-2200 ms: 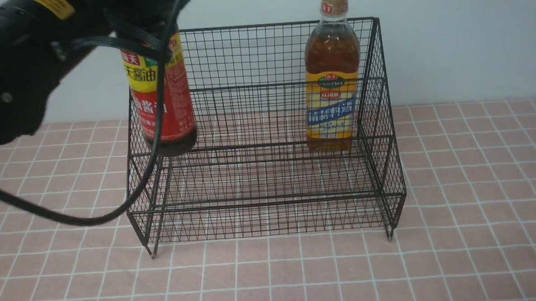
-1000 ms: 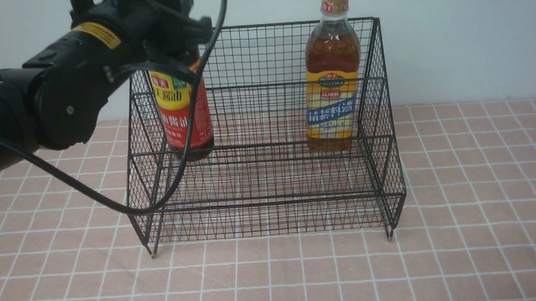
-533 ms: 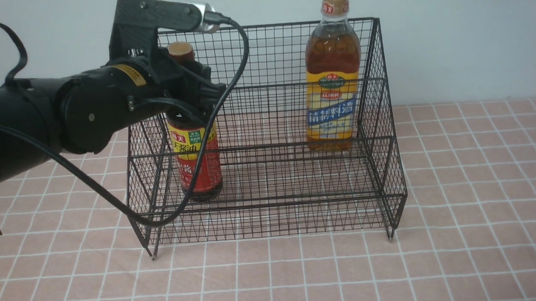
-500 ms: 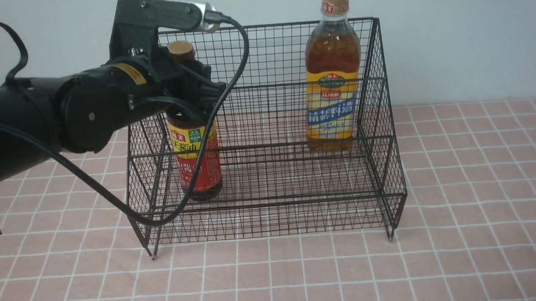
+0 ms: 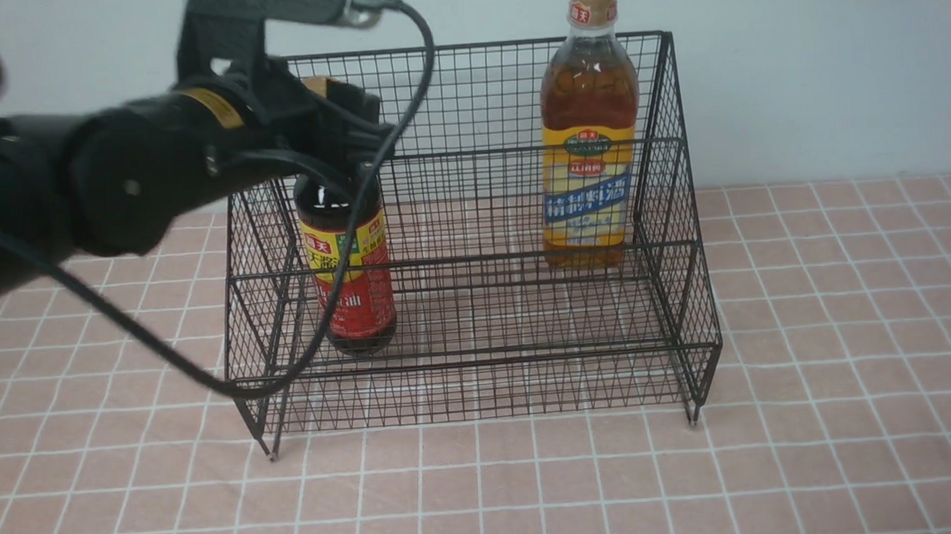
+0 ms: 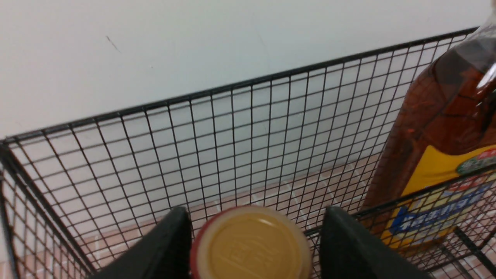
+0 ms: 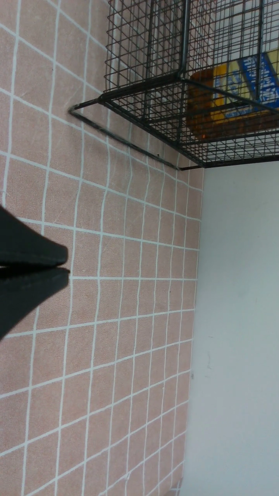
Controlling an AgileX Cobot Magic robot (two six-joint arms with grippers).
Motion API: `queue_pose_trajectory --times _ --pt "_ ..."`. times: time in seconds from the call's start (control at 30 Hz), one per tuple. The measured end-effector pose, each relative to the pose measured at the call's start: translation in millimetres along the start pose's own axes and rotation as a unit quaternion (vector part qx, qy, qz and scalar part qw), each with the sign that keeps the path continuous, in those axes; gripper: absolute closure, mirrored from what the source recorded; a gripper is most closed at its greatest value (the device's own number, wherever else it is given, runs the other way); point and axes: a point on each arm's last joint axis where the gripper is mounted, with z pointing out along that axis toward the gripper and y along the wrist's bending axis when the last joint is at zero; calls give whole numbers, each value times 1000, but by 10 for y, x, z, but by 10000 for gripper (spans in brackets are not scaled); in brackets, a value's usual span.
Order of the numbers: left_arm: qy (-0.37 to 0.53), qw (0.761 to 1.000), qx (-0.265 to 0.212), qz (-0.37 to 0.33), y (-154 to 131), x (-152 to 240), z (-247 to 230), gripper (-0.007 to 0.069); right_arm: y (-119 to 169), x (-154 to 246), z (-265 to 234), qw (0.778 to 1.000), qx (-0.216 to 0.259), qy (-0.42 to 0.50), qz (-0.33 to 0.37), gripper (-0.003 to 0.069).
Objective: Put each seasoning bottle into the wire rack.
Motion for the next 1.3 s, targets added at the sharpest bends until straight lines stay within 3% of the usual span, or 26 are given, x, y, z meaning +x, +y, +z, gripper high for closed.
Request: queue_pose_trajectory --times 0.1,0.2,0.27,0.4,0.5,0.93,1.3 --pt "6 1000 7 1 -18 -118 -269 209 0 0 0 1000 0 0 0 673" --pt "10 1000 15 3 -42 -247 -651 274 0 0 0 1000 0 0 0 673" --pt "9 1000 20 4 -53 -308 -874 338 0 0 0 1000 0 0 0 673" --pt "-9 1000 30 -6 -78 -382 -1519 562 0 0 0 1000 0 0 0 673" --pt "-19 999 34 -19 -85 -273 -1887 616 0 0 0 1000 0 0 0 673" --pt "21 998 46 -41 -93 607 -2749 632 0 0 0 1000 0 0 0 673" --pt "50 998 30 -20 -63 750 -2915 632 0 0 0 1000 0 0 0 673"
